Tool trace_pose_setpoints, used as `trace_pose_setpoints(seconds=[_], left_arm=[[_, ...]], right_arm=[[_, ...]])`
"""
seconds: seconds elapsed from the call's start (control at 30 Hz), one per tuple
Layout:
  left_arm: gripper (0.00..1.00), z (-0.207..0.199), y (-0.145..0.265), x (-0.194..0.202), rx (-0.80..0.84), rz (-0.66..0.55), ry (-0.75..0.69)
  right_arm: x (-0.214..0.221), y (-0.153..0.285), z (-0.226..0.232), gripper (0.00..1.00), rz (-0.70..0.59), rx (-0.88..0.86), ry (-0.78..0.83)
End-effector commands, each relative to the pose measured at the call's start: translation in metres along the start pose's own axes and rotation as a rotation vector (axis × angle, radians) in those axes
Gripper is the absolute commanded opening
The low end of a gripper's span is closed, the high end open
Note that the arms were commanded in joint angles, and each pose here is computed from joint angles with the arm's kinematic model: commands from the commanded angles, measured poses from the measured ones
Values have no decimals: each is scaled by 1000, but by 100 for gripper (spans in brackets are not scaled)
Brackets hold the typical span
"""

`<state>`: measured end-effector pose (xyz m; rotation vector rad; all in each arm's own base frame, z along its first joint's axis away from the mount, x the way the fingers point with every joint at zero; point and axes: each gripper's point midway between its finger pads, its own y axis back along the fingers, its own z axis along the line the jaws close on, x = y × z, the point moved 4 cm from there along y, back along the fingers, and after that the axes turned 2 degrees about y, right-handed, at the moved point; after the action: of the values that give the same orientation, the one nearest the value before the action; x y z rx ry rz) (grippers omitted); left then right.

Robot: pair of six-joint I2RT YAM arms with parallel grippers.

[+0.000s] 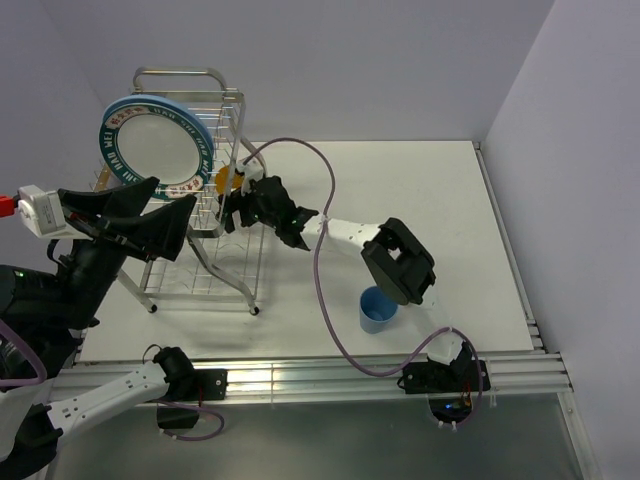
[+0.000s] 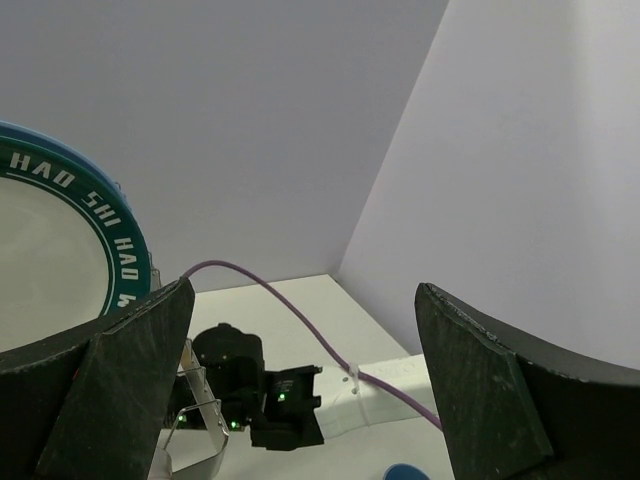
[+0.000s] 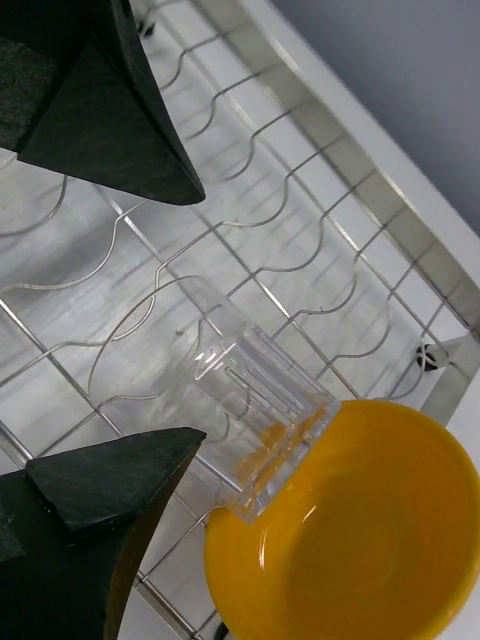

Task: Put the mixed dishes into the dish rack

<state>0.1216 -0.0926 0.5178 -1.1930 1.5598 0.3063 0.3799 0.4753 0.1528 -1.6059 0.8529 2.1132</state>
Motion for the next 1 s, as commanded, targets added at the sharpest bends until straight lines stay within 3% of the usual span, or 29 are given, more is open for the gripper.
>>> trace_pose_setpoints(seconds=[0.0,0.17,0.37,0.63,0.97], left_arm=[[99,-2,-1,3,15,2,11],[99,-4,-4,8,25,17,13],[99,-4,-1,8,23,18,37],[99,-7,1,5,39,22,47],[99,-6,10,-3,46,0,58]], right_arm=[[-62,6,2,100,-89,4,-217],[-72,11,3,100,-71,51,-405],[-83,8,-10,100,-34,169,-503],[-74,-5,-22,100,-15,248,-495],[-29,-18,-35,100,77,323,-473]])
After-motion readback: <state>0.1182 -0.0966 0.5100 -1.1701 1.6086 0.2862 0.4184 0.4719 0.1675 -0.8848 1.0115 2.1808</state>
